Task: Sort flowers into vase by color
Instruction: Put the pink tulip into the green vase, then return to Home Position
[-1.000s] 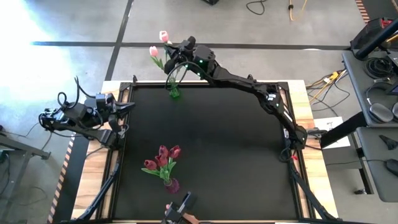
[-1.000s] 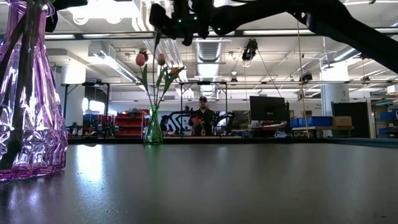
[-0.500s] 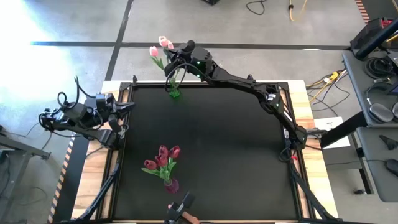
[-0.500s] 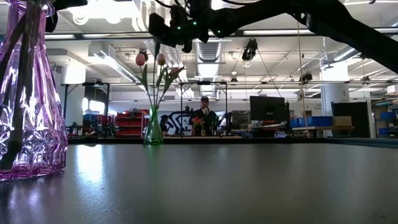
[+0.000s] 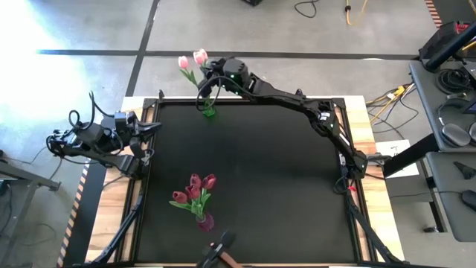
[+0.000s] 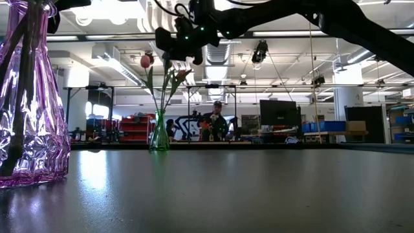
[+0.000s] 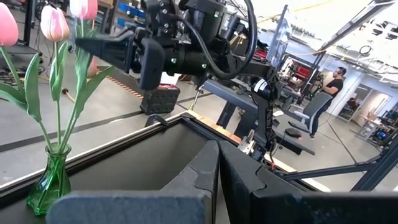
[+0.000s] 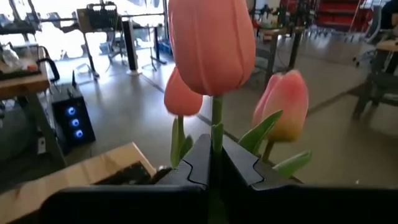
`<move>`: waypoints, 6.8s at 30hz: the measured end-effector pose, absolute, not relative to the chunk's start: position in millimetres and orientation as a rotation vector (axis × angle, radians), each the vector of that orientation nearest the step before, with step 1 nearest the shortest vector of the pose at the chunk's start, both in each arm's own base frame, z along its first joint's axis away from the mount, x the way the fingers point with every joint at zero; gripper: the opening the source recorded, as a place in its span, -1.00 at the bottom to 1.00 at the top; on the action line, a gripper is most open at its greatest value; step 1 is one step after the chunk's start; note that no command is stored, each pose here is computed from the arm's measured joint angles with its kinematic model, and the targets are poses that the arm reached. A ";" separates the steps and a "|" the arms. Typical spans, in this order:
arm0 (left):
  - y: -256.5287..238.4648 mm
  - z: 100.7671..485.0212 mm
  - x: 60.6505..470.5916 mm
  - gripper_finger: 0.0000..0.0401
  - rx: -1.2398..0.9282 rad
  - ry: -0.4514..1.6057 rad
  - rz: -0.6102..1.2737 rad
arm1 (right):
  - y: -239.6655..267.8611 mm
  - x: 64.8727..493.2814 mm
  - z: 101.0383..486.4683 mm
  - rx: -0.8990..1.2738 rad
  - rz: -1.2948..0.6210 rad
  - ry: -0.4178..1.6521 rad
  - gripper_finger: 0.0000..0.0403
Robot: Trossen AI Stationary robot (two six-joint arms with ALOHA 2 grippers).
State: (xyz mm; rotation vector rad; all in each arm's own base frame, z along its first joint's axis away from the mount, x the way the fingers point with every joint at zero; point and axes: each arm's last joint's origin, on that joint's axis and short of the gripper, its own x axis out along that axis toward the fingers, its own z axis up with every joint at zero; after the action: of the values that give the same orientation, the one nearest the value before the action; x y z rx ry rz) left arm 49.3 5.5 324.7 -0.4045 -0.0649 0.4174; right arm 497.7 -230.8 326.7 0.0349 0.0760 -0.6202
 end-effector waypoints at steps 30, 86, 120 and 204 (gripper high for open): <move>5.4 324.7 49.3 -1.00 -0.375 -0.058 0.418 | -213.1 480.5 348.0 0.125 -0.542 0.208 -0.23; 15.0 262.4 105.0 -1.00 -0.259 -0.011 0.293 | -96.0 311.2 361.4 0.056 -0.187 0.297 -0.96; 21.0 179.4 95.8 -1.00 -0.265 -0.067 0.237 | -20.8 188.5 261.6 0.246 -0.342 0.221 -0.96; 24.8 158.1 104.4 -1.00 -0.262 0.093 0.313 | -14.0 97.3 168.9 0.000 -0.233 -0.023 -0.95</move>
State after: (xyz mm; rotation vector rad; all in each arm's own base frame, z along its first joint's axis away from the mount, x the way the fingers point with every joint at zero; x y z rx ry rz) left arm 104.4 24.8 158.1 -0.2615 0.0933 0.3131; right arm 97.3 -14.0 168.9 -0.0003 -0.0234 -0.2335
